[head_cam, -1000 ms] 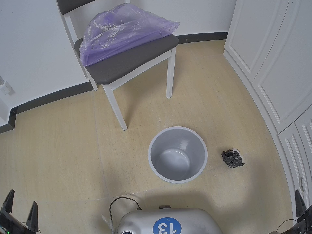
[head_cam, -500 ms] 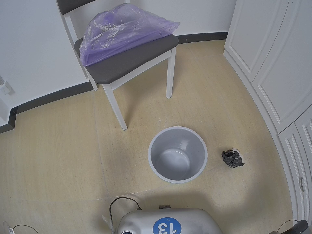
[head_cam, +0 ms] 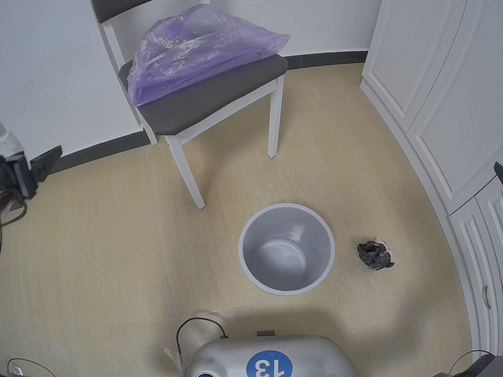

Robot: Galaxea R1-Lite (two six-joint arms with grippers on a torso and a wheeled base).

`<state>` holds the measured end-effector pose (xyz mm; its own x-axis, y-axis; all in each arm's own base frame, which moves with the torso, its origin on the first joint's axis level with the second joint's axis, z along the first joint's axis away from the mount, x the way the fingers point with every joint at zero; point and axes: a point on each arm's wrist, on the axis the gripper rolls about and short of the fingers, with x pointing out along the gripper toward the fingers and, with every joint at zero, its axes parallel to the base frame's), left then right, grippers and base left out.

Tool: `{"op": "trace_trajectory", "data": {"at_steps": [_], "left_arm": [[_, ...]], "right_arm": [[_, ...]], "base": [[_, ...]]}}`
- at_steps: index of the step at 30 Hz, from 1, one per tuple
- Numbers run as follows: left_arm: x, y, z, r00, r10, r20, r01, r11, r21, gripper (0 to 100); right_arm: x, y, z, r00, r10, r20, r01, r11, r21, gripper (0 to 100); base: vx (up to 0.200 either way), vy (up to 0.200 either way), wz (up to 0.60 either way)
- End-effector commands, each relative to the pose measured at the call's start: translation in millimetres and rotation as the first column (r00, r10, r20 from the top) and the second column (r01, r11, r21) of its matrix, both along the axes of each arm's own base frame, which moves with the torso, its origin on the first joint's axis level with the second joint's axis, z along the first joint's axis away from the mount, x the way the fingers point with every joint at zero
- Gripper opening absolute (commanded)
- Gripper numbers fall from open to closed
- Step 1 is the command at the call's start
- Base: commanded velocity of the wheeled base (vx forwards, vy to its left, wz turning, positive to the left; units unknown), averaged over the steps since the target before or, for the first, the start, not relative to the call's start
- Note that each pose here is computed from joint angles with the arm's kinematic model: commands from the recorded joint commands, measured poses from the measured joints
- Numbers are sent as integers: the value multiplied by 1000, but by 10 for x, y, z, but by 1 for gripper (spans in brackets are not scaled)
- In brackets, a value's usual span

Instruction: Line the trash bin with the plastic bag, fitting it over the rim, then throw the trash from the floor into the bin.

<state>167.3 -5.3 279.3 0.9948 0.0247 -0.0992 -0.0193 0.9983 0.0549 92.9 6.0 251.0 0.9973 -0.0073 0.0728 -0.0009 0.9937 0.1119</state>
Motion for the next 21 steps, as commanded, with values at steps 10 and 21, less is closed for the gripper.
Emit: {"op": "trace_trajectory", "data": {"at_steps": [10,21], "left_arm": [[1365,-243,-187,1000,-19,-15,19,998,54,100],[1143,-312,-233,981,-69,183,62,997,42,100]], "right_arm": [[621,258,-159,989,79,-122,-76,997,31,100],[625,261,-138,991,90,-104,-83,994,69,100]], "base": [[0,0,0],[0,0,0]]}}
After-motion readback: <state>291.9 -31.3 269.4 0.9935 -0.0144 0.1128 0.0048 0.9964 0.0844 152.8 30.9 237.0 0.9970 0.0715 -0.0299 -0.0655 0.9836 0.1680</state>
